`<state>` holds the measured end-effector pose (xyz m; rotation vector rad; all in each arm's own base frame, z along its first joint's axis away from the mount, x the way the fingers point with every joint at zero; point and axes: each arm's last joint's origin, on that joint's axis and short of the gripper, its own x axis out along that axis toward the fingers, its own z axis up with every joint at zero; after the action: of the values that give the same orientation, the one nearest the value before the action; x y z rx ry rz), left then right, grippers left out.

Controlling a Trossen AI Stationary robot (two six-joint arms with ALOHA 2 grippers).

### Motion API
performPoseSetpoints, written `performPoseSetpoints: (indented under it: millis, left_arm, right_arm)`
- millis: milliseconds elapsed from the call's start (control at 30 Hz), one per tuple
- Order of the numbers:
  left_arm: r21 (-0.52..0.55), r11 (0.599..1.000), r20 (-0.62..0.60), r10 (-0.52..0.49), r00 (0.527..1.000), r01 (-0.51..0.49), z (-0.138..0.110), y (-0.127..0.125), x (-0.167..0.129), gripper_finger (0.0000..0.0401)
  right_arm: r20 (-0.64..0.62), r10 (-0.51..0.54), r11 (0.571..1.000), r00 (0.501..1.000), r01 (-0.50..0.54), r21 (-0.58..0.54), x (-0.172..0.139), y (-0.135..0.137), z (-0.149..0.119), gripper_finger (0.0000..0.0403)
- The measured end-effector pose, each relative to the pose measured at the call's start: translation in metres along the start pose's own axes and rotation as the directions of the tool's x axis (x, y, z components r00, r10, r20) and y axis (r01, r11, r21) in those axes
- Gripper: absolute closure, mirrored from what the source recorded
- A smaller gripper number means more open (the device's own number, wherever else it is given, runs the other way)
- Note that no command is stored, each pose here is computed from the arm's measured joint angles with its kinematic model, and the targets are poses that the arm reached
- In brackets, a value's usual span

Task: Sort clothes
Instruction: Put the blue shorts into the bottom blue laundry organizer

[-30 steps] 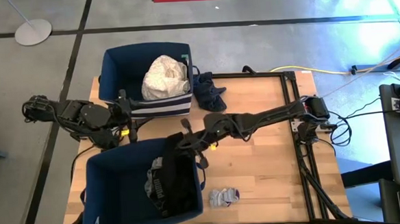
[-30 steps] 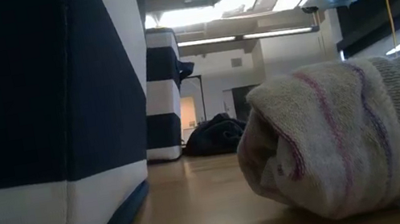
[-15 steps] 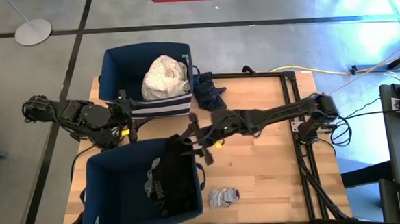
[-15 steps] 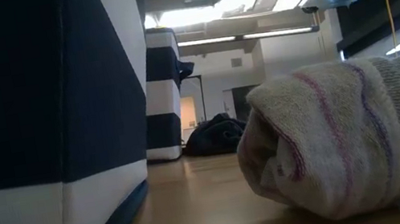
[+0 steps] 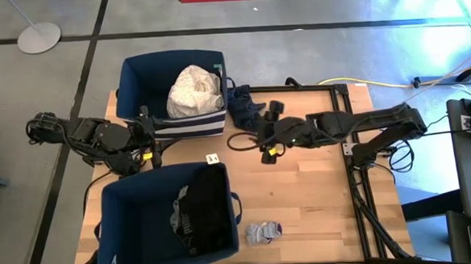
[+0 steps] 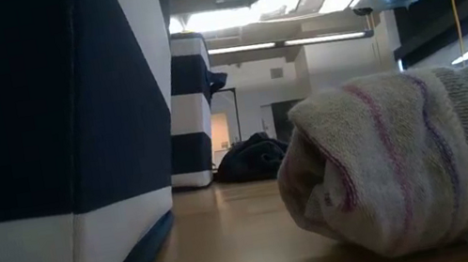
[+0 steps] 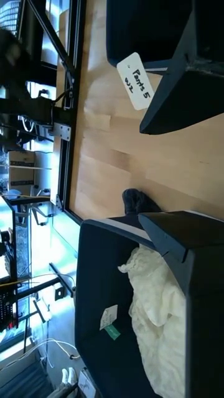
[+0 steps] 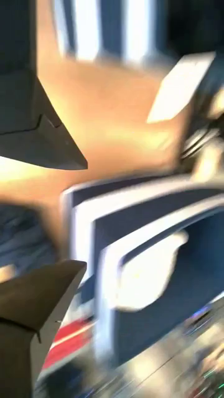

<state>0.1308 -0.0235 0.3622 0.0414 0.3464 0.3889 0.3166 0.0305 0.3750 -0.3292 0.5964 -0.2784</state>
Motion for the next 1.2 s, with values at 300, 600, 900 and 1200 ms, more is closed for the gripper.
performPoseSetpoints:
  millis: [300,600,900,1200]
  left_arm:
    - [-0.007,1.0,0.001,0.0,1.0,0.0,0.0,0.0,0.0,0.0193]
    - [-0.054,0.999,0.001,0.0,1.0,0.0,0.0,0.0,0.0,0.0193]
    - [-0.067,0.998,0.001,0.0,1.0,0.0,0.0,0.0,0.0,0.0193]
    - [-0.068,0.998,0.0,0.0,1.0,0.0,0.0,0.0,0.0,0.0193]
  right_arm:
    - [-0.31,-0.229,0.971,0.923,0.241,-0.002,0.04,0.007,-0.083,0.0152]
    - [-0.17,-0.12,0.946,0.978,0.164,0.278,0.098,-0.015,-0.171,0.0152]
    - [0.002,-0.231,0.912,0.973,0.216,0.348,0.124,-0.044,-0.197,0.0152]
    - [0.043,-0.256,0.889,0.966,0.218,0.402,0.158,-0.069,-0.222,0.0152]
